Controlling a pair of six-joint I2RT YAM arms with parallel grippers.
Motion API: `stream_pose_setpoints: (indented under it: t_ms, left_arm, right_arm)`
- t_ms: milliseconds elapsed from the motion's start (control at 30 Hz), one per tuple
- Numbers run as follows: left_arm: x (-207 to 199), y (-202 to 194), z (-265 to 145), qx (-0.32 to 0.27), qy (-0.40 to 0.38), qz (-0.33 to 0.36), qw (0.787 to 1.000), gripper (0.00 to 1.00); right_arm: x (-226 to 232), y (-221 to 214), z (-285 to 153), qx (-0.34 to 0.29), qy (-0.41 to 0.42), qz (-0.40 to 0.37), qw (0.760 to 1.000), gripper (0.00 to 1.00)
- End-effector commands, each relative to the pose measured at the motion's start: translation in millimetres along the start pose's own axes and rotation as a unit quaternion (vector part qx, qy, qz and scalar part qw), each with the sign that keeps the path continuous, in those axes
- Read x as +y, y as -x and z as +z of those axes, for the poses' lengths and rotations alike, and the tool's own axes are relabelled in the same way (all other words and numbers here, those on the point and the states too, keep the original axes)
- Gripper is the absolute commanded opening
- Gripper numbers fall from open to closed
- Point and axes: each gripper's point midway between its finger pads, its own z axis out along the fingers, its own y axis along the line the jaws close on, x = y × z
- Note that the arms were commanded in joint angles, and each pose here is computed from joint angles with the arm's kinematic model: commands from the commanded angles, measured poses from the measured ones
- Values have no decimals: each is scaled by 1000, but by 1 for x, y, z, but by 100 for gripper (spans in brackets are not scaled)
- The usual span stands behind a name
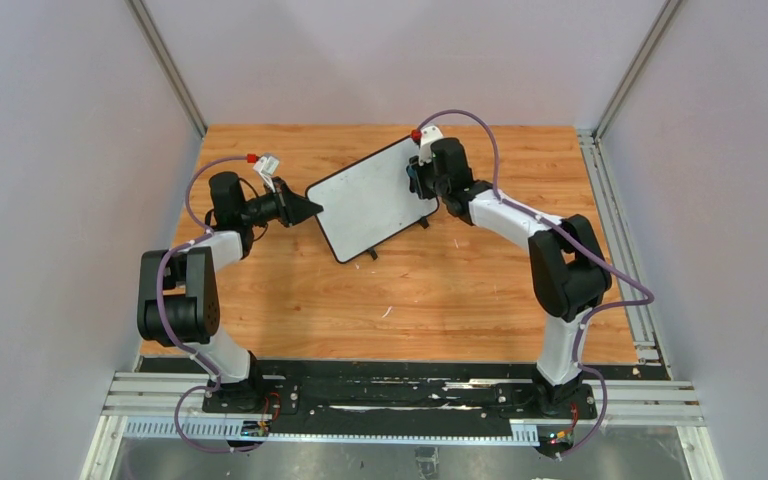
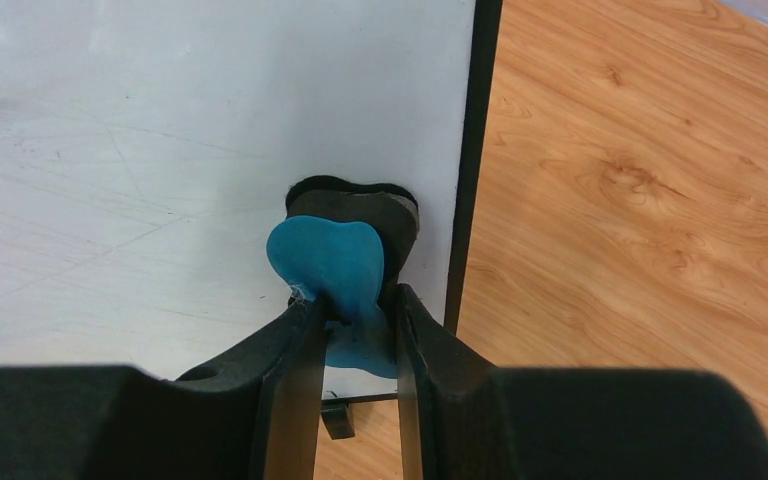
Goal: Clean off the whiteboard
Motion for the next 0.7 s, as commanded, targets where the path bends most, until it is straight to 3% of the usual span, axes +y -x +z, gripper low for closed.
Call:
stream_pose_setpoints:
  t_ms: [0,500,667]
  left_arm:
    - [13,-8,2,10,13,13,1000,0]
    - [13,-9,2,12,13,12,1000,0]
    - [12,-9,2,12,13,13,1000,0]
  right_arm:
    - [17,23,1,-30,19,9,999,1]
    - [141,44,-9,-53,119,-29,991,1]
    - [156,44,-4,-49,128,-38,990,1]
